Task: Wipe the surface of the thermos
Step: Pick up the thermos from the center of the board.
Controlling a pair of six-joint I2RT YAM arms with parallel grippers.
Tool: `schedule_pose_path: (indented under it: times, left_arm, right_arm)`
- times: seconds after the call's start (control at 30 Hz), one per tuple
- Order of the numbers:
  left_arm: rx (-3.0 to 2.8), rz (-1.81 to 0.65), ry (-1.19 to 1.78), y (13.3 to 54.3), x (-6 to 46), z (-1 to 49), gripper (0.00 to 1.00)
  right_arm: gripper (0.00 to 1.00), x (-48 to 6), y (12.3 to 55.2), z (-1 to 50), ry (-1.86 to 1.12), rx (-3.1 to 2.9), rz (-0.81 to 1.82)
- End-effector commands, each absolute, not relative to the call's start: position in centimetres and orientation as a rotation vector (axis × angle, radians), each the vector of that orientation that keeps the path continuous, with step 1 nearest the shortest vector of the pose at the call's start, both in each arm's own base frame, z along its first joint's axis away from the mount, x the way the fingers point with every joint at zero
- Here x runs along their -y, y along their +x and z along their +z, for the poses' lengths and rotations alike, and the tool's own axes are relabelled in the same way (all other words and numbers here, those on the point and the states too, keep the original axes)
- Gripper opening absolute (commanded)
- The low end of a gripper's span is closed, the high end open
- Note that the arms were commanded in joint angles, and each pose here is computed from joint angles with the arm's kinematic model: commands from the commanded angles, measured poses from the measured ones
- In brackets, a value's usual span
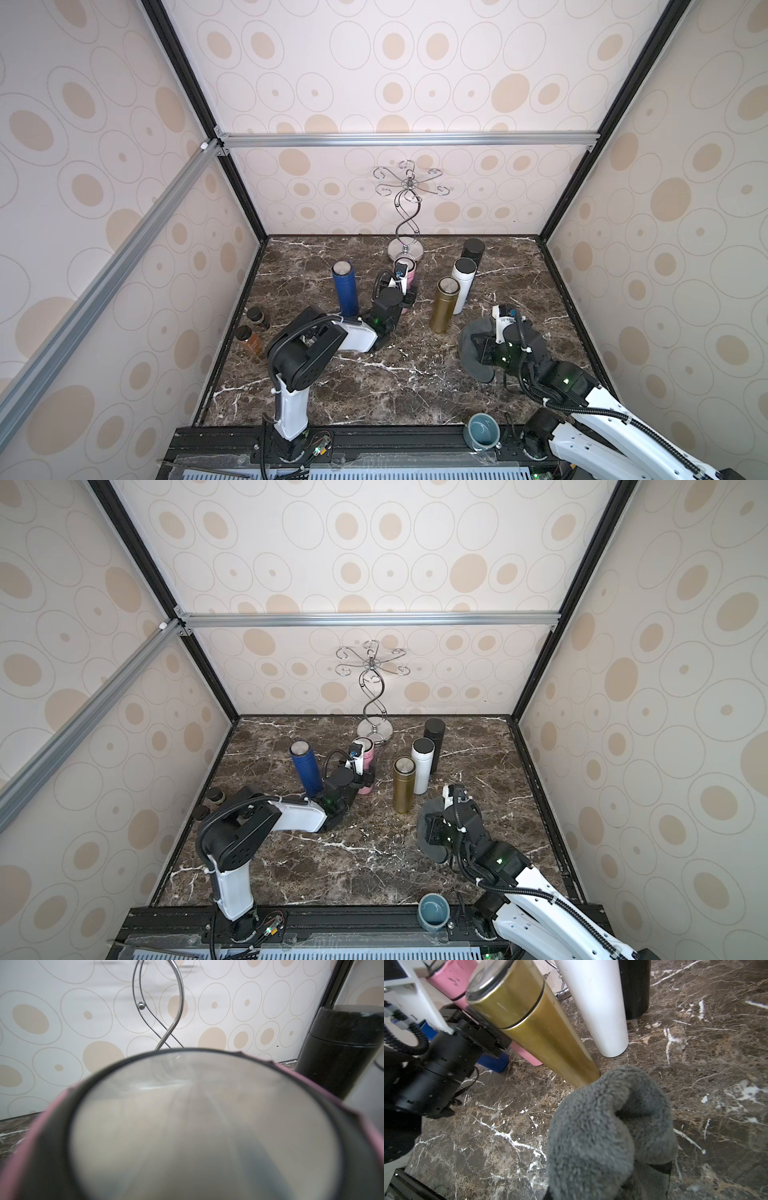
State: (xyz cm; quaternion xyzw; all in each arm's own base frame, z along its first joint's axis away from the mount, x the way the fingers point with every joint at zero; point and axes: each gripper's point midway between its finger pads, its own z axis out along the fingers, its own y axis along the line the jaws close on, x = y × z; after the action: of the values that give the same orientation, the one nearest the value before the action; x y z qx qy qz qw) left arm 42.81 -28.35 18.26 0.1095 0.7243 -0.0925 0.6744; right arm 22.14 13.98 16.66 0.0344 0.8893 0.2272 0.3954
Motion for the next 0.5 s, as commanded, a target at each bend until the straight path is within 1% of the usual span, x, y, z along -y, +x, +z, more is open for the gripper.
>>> schedule_pose_path:
  times: [0.0, 0.2, 0.47]
  left_arm:
    - [-1.546, -0.28, 0.215, 41.6, 27.8, 24.6, 0.0]
    - [-1.632, -0.313, 0.282, 38.3, 27.8, 26.4, 0.0]
    - [-1.706, -0.377, 0.343, 33.6, 26.5, 26.8, 0.0]
  right_arm:
    - [0.0, -14.9, 22.1, 18.2, 0.042, -2.236, 0.637]
    - [0.0, -16.9, 21.3, 18.7, -0.037, -2.254, 0.759]
    - [0.0, -18.5, 20.2, 20.2, -0.096, -2.205, 0.875]
